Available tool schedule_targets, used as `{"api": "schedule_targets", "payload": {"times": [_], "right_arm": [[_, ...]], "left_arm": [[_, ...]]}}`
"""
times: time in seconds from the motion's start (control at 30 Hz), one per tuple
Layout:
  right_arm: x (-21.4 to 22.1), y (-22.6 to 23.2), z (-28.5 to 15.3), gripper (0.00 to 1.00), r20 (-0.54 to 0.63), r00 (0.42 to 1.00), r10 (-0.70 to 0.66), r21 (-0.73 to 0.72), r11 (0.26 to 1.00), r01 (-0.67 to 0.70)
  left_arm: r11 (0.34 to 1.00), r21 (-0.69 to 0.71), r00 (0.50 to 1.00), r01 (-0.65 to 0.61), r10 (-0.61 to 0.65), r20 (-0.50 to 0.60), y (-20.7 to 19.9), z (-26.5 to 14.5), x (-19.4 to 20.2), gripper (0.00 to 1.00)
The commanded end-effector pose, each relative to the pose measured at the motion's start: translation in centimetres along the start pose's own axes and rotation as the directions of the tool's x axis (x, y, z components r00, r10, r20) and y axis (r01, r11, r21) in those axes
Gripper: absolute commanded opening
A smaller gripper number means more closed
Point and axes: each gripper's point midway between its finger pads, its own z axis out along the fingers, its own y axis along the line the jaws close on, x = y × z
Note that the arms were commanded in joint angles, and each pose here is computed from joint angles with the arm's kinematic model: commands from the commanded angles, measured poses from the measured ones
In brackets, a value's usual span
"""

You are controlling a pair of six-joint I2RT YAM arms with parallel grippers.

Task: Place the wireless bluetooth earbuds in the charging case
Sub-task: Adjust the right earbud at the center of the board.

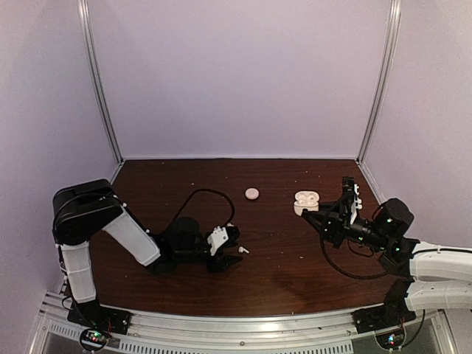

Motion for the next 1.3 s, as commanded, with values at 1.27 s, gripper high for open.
{"api": "schedule_targets", "payload": {"times": [1.27], "right_arm": [[-0.7,0.2,-0.2,0.00,0.030,0.999,-0.012,-0.009,1.000,0.012]], "left_arm": [[0.993,0.114,0.986,-0.023,0.041,-0.161,1.1,2.9,4.3,0.32]]}}
